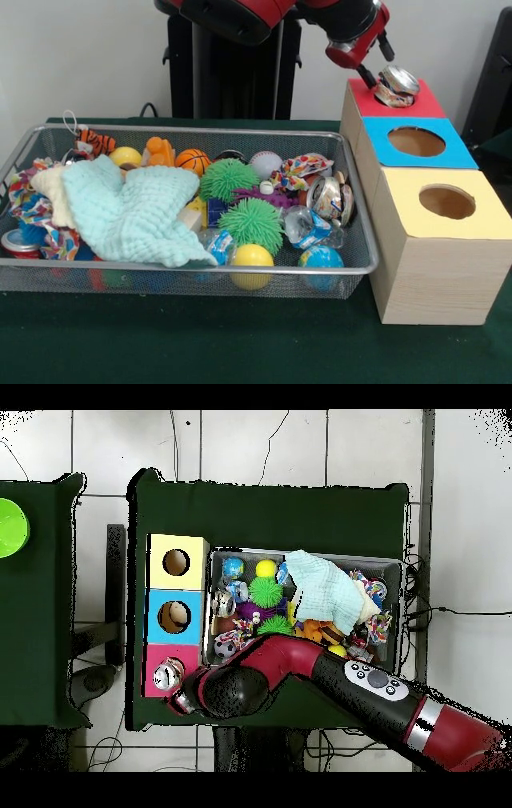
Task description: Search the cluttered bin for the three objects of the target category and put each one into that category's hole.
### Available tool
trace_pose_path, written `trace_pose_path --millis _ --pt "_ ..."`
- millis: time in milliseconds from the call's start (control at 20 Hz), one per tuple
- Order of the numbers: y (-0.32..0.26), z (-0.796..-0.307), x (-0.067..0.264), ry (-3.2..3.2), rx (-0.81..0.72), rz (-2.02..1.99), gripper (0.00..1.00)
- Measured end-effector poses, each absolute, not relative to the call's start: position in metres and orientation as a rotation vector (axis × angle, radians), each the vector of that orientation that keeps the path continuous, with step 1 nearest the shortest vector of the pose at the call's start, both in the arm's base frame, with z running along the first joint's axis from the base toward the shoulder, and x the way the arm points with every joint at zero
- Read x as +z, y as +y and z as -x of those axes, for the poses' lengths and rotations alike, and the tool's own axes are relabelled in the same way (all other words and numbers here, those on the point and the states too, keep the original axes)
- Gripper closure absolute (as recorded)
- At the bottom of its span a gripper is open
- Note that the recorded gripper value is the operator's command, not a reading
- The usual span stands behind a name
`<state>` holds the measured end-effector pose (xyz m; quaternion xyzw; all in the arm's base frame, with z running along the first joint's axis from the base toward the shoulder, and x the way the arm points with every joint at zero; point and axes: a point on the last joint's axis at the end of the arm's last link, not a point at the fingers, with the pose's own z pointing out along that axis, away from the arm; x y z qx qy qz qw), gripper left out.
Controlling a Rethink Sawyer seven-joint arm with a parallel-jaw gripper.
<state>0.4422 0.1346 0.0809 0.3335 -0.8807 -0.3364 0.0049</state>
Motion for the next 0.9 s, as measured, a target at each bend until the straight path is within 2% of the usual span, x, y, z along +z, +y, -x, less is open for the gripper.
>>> trace_pose_path --millis 900 --pt "0.1365 -0.4417 0.0776 -2.791 -1.05 -1.085 0.0"
